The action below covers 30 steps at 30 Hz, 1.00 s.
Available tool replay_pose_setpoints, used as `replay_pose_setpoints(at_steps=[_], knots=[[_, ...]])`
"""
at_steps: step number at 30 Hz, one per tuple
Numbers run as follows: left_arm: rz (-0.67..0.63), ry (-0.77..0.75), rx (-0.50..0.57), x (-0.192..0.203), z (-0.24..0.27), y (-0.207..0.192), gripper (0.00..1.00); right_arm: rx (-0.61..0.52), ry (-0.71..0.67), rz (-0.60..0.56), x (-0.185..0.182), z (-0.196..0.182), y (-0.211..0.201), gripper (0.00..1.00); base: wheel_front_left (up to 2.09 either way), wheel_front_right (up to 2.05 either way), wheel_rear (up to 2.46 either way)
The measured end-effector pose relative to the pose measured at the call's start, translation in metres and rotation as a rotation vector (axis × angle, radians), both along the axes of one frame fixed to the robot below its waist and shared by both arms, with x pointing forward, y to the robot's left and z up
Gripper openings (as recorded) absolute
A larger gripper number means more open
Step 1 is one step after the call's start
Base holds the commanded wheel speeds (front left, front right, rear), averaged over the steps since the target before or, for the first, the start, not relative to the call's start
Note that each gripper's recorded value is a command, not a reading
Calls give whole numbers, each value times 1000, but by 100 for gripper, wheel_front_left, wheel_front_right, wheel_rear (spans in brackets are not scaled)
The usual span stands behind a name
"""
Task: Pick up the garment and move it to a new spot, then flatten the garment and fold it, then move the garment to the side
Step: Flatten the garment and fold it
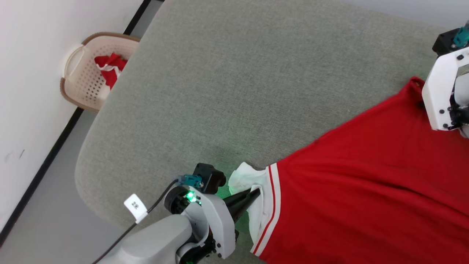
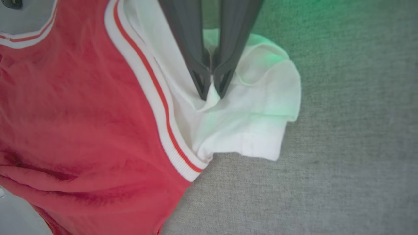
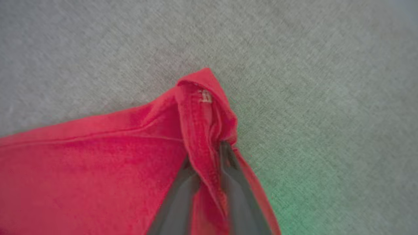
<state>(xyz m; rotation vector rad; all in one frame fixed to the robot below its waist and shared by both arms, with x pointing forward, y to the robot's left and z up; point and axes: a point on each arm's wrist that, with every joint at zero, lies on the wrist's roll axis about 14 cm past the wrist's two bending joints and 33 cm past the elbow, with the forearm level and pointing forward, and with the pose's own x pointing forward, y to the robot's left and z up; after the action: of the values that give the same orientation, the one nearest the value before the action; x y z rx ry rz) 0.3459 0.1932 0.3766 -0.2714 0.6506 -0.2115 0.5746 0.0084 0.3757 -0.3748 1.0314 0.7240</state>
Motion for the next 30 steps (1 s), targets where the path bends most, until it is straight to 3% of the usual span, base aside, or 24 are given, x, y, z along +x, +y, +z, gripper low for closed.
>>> replay_pose_setpoints(at_steps=[8,19,23,30], knots=[[13,14,1,0,-8,5,0,-11,8,9,3,-5,1,0,0,0,0],[-25,-11,53,20,7,23,0,57,-86,4,3,24,-5,0,0,0,0],[-51,-51,133,39,32,44,0,80,-144,9,1,45,-13,0,0,0,0],[-137,-221,261,98,122,54,0,173,-351,-12,15,122,-27,0,0,0,0]])
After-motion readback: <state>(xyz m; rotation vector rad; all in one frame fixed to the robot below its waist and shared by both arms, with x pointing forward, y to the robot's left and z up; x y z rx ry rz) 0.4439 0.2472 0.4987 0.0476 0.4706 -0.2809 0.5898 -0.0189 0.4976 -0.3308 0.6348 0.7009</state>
